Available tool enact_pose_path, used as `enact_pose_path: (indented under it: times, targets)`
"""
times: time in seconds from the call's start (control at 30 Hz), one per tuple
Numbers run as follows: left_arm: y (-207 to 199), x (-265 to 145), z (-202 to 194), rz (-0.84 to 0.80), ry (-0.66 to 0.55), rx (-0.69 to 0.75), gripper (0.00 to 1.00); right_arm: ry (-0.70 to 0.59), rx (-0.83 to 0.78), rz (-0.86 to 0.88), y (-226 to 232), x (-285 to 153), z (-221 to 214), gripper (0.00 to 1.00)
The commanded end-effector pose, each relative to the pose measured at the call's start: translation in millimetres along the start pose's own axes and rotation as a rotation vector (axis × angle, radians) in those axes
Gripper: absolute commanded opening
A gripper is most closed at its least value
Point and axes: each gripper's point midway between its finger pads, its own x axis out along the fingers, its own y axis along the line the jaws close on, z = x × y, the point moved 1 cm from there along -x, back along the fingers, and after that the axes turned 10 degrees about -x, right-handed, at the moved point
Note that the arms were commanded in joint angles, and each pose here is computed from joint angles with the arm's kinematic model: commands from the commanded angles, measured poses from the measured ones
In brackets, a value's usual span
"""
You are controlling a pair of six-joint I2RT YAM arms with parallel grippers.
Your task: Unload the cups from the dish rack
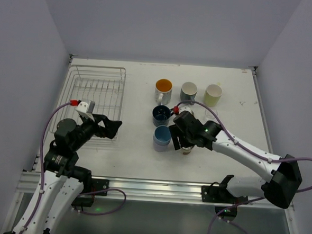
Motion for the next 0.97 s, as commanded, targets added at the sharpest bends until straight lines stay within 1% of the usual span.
enact_pose_path:
  times: [0.0,0.17,0.27,0.3,0.33,0.37,0.4,0.43,0.47,0.5,0.53,0.57,0.63,0.67,0.73,0.93]
  targets:
    - [0.2,2.5,2.7,-0.001,0.001,0.025,1.0,-0.076,0.025,-0.035,-13.8,-29.6,13.1,0.72]
    - [-6.9,2.7,8.2,-0.022,0.007,0.015,1.0,-0.171,0.055,-0.053,-25.8,-59.2,23.7,0.74]
    - [-20.4,-0.6,23.3,-0.06,-0.023,0.008,1.0,-0.304,0.092,-0.038,-32.9,-88.0,39.0,0.76]
    - [-24.5,-2.0,28.9,-0.07,-0.038,0.002,1.0,-0.404,0.113,-0.021,-37.0,-106.8,49.9,0.77]
    - [-34.4,-6.0,43.5,-0.097,-0.078,0.013,1.0,-0.469,0.128,-0.009,-39.2,-119.3,56.7,0.79]
    - [-40.5,-8.6,51.3,-0.112,-0.095,0.017,1.0,-0.56,0.152,0.001,-42.1,-133.7,67.6,0.82]
    - [-45.8,-11.4,59.0,-0.123,-0.11,0.022,1.0,-0.682,0.184,0.025,-50.6,-163.7,70.1,0.88]
    - [-57.7,-19.8,76.8,-0.145,-0.151,0.037,1.0,-0.761,0.209,0.039,-55.5,-180.1,72.2,0.96]
    - [-62.5,-23.8,86.3,-0.148,-0.175,0.047,1.0,-0.863,0.243,0.047,-61.2,-196.0,78.0,0.99]
    - [-64.6,-27.6,92.8,-0.141,-0.19,0.057,1.0,-0.931,0.264,0.053,-67.3,-210.5,76.0,0.99]
    - [-71.8,-36.2,107.6,-0.142,-0.229,0.072,1.0,-1.027,0.301,0.08,-76.1,-231.6,64.8,0.99]
    - [-70.8,-40.4,115.9,-0.118,-0.26,0.078,1.0,-1.102,0.343,0.079,-84.6,-247.4,63.2,0.99]
    - [-69.8,-46.4,124.4,-0.091,-0.291,0.096,1.0,-1.206,0.396,0.094,-97.7,-271.0,48.7,0.99]
    - [-67.2,-48.7,126.8,-0.073,-0.309,0.102,1.0,-1.216,0.404,0.086,-100.5,-270.2,44.8,0.99]
    - [-61.6,-47.8,122.2,-0.053,-0.302,0.101,1.0,-1.22,0.408,0.083,-102.1,-268.7,40.2,0.99]
    - [-36.5,-39.9,103.5,0.03,-0.287,0.075,1.0,-1.137,0.403,0.047,-96.7,-236.5,41.0,0.99]
